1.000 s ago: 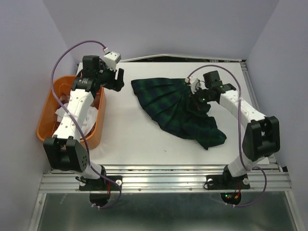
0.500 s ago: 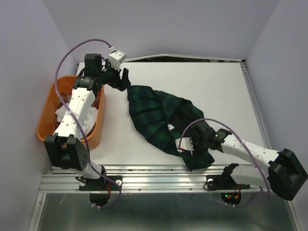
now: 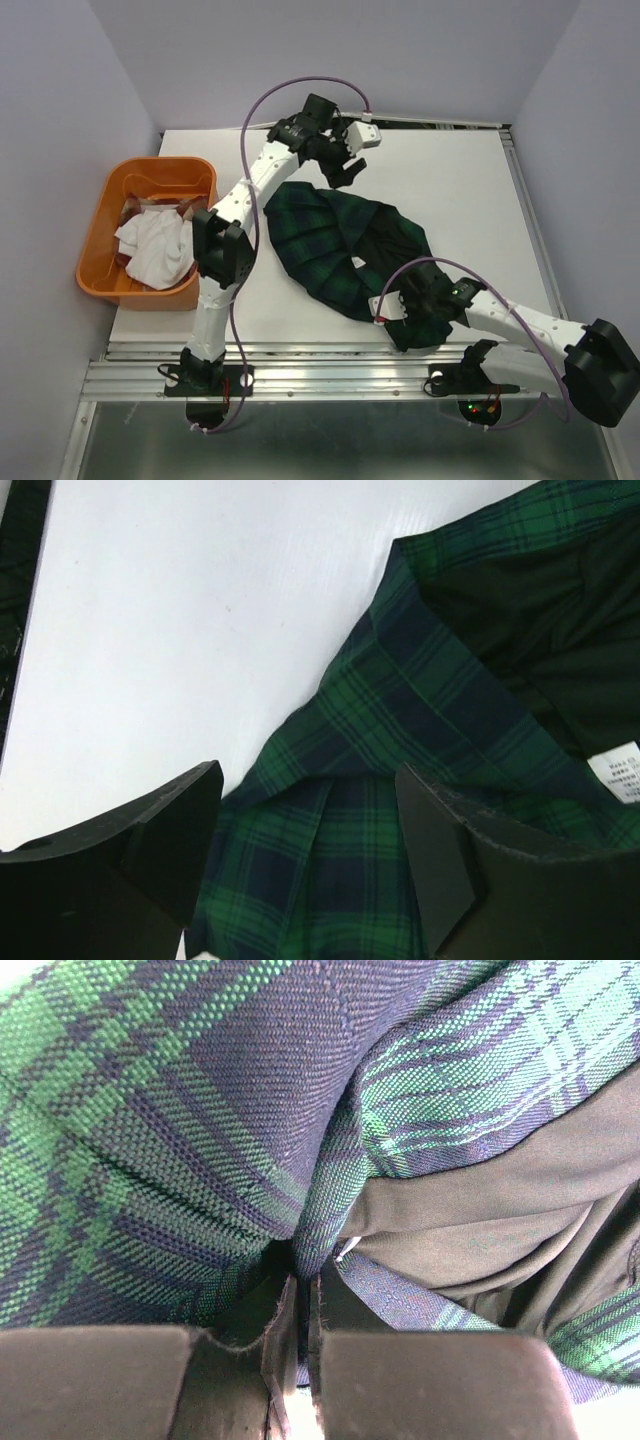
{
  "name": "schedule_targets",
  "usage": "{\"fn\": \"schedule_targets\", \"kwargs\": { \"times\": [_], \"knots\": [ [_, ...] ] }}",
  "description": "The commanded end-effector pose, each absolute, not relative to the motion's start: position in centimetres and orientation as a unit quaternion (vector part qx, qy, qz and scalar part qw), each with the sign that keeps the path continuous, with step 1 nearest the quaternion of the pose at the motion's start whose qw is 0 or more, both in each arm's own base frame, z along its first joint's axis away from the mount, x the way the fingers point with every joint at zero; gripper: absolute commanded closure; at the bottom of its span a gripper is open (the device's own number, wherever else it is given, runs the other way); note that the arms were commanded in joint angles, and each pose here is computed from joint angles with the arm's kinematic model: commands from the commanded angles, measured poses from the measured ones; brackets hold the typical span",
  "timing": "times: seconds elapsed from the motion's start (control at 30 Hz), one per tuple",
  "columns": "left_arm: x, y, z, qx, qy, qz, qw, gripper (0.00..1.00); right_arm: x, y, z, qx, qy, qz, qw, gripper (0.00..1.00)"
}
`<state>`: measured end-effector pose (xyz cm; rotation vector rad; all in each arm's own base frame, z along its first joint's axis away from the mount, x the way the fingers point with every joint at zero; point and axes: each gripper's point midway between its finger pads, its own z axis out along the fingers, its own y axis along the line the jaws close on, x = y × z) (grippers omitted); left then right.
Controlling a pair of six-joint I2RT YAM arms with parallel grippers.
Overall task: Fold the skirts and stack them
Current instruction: Flatten the skirt out
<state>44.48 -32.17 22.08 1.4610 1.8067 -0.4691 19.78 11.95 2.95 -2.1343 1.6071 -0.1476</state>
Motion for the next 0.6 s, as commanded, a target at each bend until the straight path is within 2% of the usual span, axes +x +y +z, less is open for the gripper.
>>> {"fn": "schedule_targets", "kwargs": {
  "times": [0.0,0.2,0.4,0.57],
  "knots": [
    [42.8,-35.7,22.7,0.613,0.673,-0.168,0.379,0.18,19.9,11.2,2.7,-0.775,0.588,-0.069,0.222,0.99],
    [40.5,-38.7,17.2,0.721,0.582,-0.157,0.343,0.17,19.4,10.7,2.5,-0.781,0.583,-0.070,0.211,0.99],
    [42.7,-40.3,15.6,0.750,0.530,-0.131,0.374,0.15,18.4,8.5,1.6,-0.809,0.543,-0.106,0.201,0.99],
    [43.0,-41.5,14.2,0.780,0.486,-0.137,0.369,0.14,17.9,8.0,1.6,-0.805,0.547,-0.107,0.202,0.99]
  ]
}}
